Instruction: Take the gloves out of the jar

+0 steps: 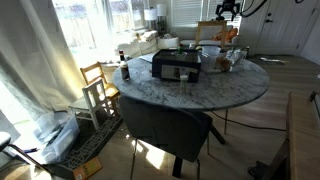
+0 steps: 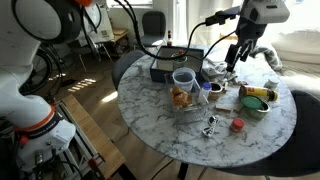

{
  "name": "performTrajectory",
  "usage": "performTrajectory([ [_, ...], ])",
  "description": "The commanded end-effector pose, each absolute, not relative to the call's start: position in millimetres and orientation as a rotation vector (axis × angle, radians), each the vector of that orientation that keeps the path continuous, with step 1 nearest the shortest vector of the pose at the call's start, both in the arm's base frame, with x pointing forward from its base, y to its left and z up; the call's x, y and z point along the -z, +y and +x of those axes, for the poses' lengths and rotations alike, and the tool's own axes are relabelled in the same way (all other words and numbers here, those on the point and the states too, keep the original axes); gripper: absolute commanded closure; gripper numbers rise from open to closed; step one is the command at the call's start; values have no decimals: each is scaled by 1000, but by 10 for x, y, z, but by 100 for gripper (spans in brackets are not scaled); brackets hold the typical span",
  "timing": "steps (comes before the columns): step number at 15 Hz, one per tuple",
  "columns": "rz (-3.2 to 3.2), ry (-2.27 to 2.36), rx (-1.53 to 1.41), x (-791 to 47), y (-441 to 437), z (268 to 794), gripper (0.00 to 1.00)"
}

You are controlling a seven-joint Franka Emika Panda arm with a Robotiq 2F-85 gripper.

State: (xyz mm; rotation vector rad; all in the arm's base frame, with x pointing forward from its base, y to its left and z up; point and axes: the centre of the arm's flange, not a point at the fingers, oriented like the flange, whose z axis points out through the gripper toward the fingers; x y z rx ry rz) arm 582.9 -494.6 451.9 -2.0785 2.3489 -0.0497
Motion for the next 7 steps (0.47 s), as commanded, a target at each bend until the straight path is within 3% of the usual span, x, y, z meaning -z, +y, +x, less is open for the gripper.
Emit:
performTrajectory([
  [1,-2298,2120,40,-4410,-4346,5538,0],
  [4,-2463,1916,12,-4381,-3900,5676,0],
  [5,-2370,2026,31,-4540,-4422,6037,0],
  [7,-2387,2004,30,-4555,-4305,6099,0],
])
